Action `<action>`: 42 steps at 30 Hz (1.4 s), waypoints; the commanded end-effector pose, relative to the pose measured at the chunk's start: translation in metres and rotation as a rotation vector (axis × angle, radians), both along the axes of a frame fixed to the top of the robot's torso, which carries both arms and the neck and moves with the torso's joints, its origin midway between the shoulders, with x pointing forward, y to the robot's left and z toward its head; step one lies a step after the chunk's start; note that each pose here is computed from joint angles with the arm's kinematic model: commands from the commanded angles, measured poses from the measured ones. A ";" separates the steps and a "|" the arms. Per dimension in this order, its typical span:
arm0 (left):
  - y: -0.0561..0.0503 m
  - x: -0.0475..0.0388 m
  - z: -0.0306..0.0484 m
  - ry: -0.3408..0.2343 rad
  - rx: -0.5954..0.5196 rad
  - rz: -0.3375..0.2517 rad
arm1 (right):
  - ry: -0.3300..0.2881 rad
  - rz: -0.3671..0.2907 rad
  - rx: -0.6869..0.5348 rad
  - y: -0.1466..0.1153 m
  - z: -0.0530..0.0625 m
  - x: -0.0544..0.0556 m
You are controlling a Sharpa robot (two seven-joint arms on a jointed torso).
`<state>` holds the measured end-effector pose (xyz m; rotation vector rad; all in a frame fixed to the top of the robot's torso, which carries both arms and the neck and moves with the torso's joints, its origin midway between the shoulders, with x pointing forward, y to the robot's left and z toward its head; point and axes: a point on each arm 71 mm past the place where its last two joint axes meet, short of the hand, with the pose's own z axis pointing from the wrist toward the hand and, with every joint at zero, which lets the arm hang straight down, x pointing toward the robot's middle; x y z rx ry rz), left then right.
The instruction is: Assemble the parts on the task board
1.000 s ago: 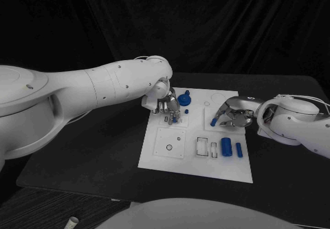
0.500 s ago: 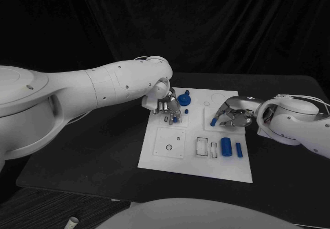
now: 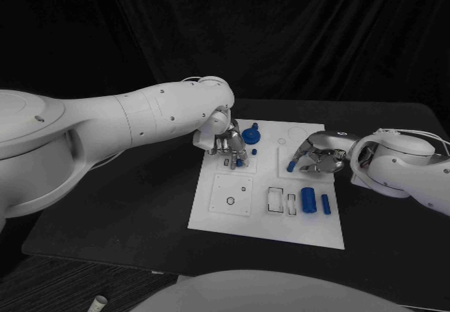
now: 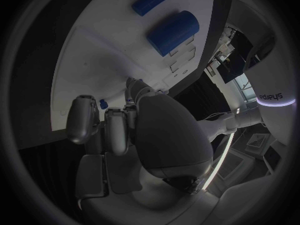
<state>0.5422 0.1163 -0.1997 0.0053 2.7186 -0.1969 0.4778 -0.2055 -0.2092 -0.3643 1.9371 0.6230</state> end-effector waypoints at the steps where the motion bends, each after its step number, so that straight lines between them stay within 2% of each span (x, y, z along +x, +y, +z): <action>1: 0.008 0.0015 -0.0020 -0.037 0.093 0.021 | 0.008 -0.007 -0.014 -0.001 -0.002 -0.001; 14: 0.013 0.0021 -0.0017 -0.058 0.107 0.020 | 0.009 -0.008 -0.016 -0.002 -0.003 -0.001; 28: 0.017 0.0010 -0.0008 -0.090 0.064 0.041 | 0.010 -0.011 -0.017 -0.004 -0.003 -0.001; 42: 0.014 0.0011 -0.0007 -0.085 0.043 0.023 | 0.012 -0.010 -0.017 -0.003 -0.004 -0.001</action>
